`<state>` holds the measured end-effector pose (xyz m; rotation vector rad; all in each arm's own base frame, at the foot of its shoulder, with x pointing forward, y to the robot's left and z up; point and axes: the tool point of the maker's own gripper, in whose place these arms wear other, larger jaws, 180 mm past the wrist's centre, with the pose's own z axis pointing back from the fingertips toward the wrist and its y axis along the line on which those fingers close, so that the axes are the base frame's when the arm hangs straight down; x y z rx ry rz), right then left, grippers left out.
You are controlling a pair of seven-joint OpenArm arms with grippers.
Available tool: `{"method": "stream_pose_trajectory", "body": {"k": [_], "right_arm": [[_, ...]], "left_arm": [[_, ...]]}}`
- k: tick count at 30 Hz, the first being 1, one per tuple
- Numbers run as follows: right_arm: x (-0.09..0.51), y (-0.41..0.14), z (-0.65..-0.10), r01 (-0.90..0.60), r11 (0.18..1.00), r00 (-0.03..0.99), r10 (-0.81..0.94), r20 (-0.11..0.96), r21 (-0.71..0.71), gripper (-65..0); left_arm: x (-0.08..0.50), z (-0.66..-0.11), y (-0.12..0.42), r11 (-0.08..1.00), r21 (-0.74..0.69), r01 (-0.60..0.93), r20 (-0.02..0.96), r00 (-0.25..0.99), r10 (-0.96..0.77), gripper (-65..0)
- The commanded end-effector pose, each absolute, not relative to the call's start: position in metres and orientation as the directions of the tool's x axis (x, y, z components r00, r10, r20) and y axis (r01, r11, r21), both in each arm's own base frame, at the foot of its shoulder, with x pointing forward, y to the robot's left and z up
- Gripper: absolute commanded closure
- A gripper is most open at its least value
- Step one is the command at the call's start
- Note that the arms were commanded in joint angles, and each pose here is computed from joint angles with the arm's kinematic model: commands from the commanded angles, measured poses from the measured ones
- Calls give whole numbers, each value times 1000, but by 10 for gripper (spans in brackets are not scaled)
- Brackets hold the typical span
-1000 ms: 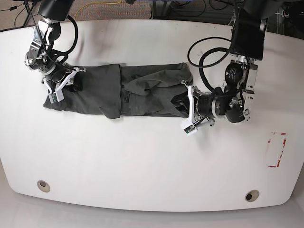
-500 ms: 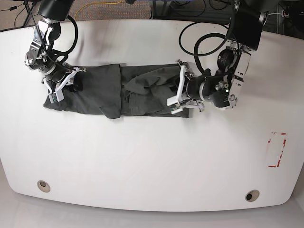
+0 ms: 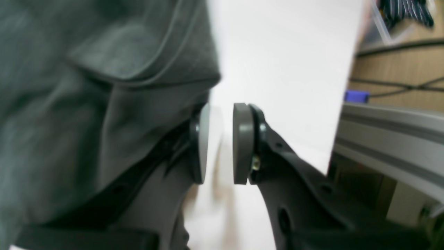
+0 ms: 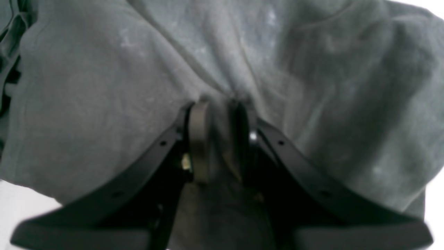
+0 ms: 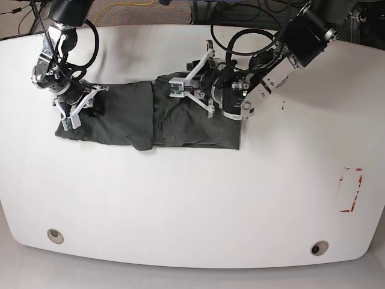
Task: Layout the t-shirt on the table in an organized manner, then fold the t-shirt properly
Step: 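Regrasp the folded edge with the left gripper and pull it flat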
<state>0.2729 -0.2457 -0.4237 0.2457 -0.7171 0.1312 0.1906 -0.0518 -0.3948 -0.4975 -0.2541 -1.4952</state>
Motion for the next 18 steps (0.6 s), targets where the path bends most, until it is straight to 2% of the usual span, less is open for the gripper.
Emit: {"method": "stream_pose_trajectory", "body": {"k": [1, 6, 13, 18], "right_arm": [[269, -253, -426, -206, 967, 769, 67, 635, 148, -130], [269, -252, -426, -206, 967, 769, 66, 636, 150, -130], [269, -251, -426, -206, 966, 768, 62, 637, 153, -130], [269, -251, -426, -206, 966, 767, 62, 639, 154, -130]], "left_arm": [[204, -378, -57, -12, -106, 994, 492, 42, -869, -101], [231, -340, -59, 28, 4, 1000, 569, 21, -822, -101], [284, -309, -25, 259, 58, 964, 645, 162, -747, -101], [301, -307, -1, 362, 72, 929, 648, 232, -725, -101]]}}
